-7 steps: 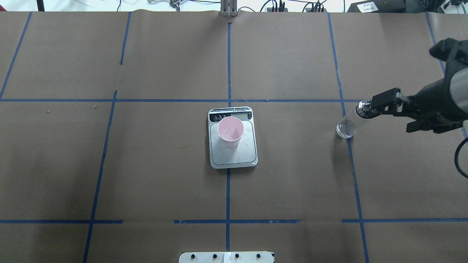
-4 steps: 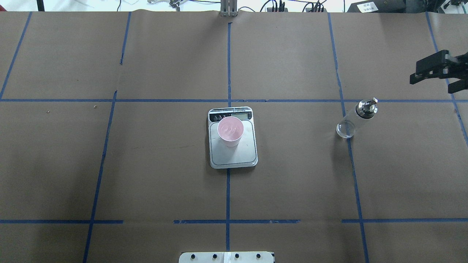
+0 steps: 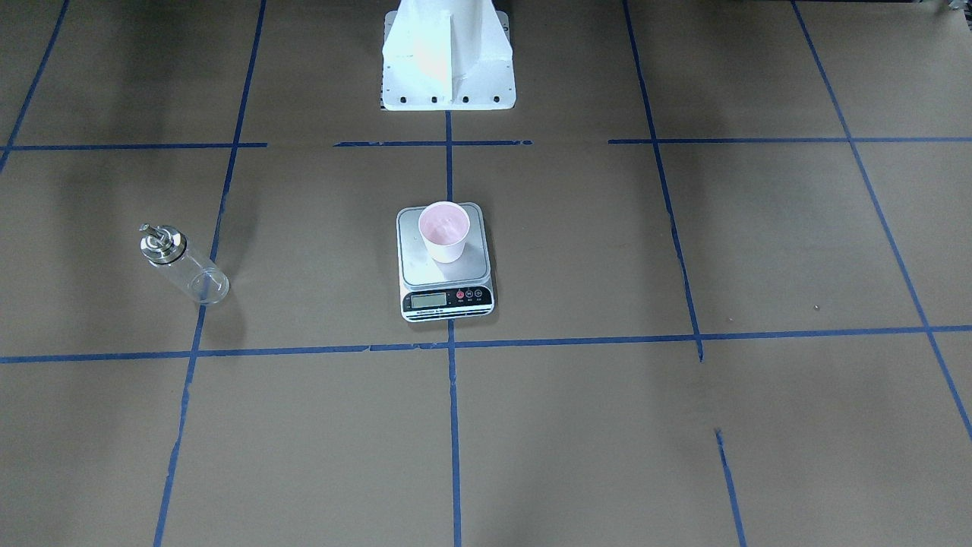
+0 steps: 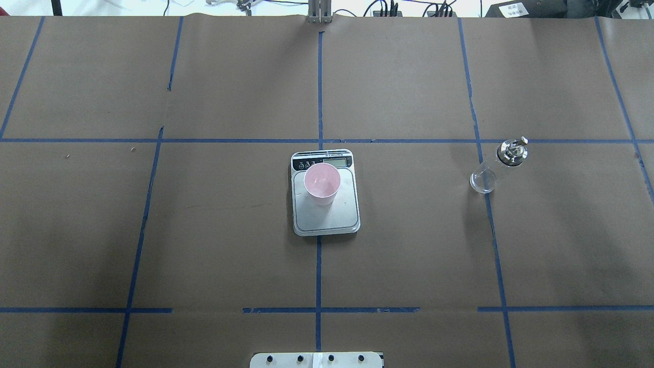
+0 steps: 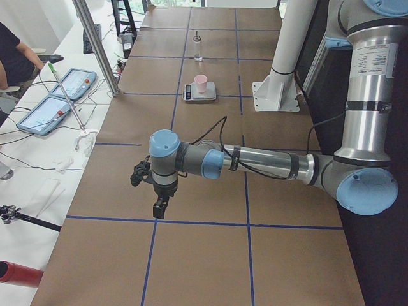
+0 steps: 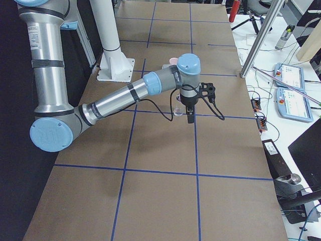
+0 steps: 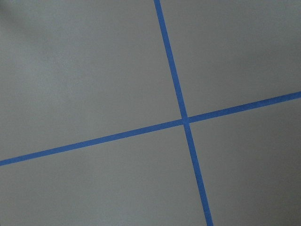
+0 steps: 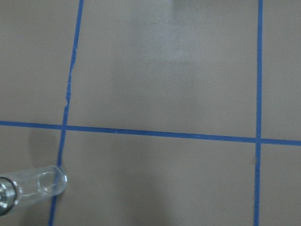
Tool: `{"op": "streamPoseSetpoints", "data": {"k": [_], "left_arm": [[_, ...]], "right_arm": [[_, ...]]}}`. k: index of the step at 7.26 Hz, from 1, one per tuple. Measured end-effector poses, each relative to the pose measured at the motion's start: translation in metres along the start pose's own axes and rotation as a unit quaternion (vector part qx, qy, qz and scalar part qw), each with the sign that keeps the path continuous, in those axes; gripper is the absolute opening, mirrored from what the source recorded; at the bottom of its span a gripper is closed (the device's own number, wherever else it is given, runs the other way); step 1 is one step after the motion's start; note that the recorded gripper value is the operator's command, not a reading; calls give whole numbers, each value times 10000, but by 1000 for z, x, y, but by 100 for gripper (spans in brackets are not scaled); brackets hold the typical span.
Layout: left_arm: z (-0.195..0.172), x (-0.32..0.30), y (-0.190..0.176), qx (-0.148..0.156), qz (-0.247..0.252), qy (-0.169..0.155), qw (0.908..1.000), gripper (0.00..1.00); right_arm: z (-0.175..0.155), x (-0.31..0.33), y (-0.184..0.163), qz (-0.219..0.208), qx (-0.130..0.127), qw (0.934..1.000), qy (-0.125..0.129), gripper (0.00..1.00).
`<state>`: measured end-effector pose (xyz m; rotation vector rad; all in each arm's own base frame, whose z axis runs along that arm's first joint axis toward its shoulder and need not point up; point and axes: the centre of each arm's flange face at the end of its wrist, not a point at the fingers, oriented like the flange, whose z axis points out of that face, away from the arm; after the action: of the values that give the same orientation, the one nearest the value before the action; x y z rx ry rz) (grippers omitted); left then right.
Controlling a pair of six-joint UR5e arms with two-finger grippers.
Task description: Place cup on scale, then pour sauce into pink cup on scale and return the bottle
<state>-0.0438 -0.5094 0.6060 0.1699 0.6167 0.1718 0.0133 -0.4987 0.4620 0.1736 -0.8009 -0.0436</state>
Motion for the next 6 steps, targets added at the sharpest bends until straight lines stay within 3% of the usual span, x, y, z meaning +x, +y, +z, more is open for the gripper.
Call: {"op": "streamPoseSetpoints", "data": {"k": [2, 4, 6], "left_arm": [[2, -1, 2, -64, -45, 12, 10000, 100], [6, -4, 6, -116, -77, 19, 9999, 100], [10, -6, 9, -160, -106, 26, 9998, 100]], "right_arm": [[29, 93, 17, -671, -338, 9971, 80, 100], [63, 154, 37, -750, -717, 9946, 80, 100], [79, 173, 42, -719, -818, 9940, 20, 100]]}}
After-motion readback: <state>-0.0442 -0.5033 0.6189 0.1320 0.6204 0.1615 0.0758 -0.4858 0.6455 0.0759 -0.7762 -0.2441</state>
